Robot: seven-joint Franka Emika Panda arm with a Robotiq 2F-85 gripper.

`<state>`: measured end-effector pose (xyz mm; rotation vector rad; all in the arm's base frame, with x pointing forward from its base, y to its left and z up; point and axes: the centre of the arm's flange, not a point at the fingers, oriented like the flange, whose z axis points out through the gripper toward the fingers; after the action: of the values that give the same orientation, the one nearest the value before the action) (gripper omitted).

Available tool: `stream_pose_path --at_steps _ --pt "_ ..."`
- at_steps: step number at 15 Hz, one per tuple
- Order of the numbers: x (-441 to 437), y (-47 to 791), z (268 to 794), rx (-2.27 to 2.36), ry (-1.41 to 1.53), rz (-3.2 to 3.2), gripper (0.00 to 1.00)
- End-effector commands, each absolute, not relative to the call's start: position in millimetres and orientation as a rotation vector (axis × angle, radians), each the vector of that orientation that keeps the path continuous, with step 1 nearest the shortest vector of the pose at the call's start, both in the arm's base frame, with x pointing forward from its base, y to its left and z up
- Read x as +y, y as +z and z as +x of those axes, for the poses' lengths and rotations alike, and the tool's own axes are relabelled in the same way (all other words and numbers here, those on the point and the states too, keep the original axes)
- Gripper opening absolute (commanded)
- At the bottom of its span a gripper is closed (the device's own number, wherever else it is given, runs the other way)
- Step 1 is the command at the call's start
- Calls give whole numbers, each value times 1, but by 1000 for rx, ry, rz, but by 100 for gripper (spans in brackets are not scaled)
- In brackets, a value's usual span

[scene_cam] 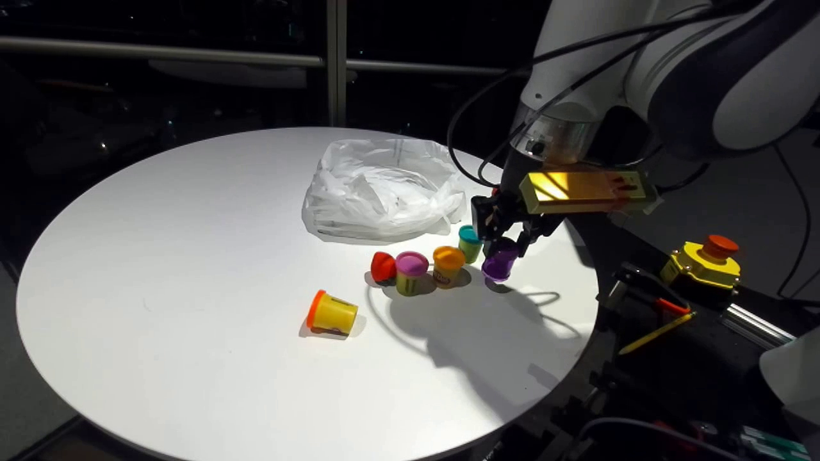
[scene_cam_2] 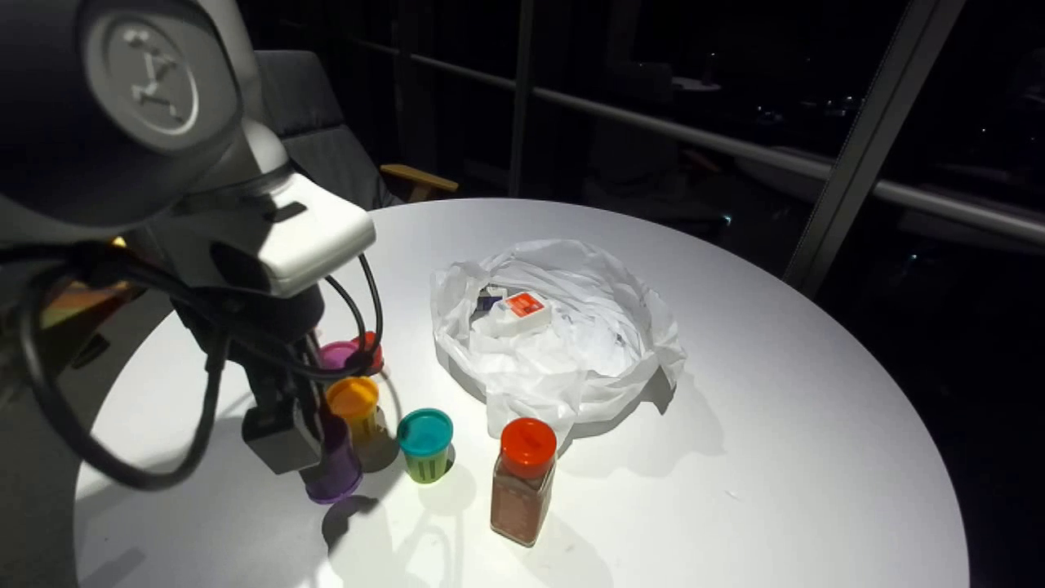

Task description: Remove the containers and strawberry plush toy from the white plastic and place them on the table

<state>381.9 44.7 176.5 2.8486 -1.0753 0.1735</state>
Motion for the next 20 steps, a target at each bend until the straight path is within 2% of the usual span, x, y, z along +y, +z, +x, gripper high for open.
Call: stream_pose_path --at_steps 1,2,4,6,9,16,20 --pt "37 149 391 -1037 204 2882 26" --pt "35 146 391 -1023 202 2885 26" --pt "33 151 391 -1010 212 2900 76" --pt "31 174 390 -1000 266 2917 79" --pt "30 220 400 -1032 348 2908 99" --pt "13 264 499 -995 508 2894 100" --pt "4 249 559 -707 445 2891 100"
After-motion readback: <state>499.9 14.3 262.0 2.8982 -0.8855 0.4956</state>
